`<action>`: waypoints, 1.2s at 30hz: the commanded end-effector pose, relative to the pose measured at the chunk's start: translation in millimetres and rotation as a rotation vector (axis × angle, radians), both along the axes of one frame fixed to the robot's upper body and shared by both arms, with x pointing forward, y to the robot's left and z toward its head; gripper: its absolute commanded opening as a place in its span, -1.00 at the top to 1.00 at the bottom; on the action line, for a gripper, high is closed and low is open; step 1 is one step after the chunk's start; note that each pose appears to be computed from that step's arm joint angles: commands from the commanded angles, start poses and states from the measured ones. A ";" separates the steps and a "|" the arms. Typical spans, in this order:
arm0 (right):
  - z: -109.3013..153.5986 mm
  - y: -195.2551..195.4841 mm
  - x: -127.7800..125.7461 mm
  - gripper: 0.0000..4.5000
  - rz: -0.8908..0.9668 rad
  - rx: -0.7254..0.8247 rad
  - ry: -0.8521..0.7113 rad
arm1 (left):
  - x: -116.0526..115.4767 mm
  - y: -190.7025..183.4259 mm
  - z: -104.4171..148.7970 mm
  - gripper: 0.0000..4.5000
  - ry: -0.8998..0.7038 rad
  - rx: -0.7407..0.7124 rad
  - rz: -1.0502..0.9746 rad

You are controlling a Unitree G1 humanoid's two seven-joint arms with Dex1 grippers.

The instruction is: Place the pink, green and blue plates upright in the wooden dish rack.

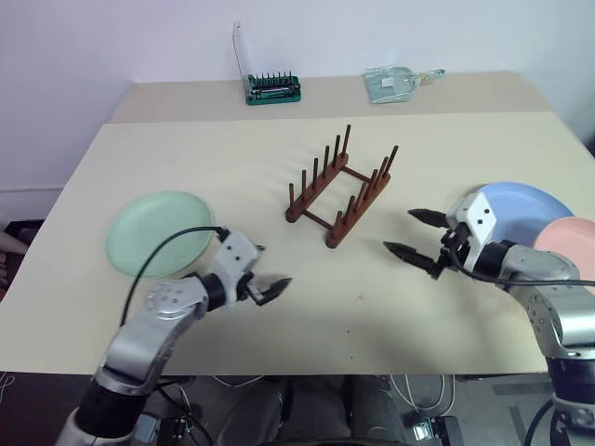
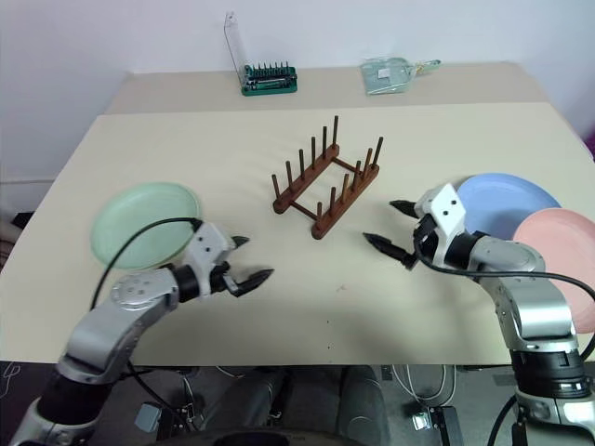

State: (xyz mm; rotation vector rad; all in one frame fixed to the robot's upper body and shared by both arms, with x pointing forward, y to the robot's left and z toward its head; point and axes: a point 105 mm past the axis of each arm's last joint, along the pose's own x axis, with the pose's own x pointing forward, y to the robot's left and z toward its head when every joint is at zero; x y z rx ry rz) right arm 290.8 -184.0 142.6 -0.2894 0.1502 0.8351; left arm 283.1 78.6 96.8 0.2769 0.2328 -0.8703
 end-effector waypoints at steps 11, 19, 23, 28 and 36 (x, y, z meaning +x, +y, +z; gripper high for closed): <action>-13.8 45.3 -28.7 -1.00 0.017 0.015 -0.001 | 60.4 -84.8 -21.6 -0.76 0.072 -0.067 0.276; -15.3 34.0 -22.7 -1.00 -0.013 -0.028 -0.008 | 70.9 -84.6 -13.0 0.65 0.017 -0.081 0.268; -20.1 15.3 -27.9 -1.00 -0.025 -0.088 0.037 | 60.5 -88.8 4.6 0.65 -0.120 -0.055 -0.023; -22.8 -11.4 -32.9 -1.00 -0.093 -0.118 0.068 | 43.7 -84.1 16.7 0.65 -0.151 -0.013 -0.393; -17.6 -26.6 -41.8 -1.00 -0.164 -0.142 0.050 | 50.3 -79.1 11.4 0.65 -0.074 0.045 -0.589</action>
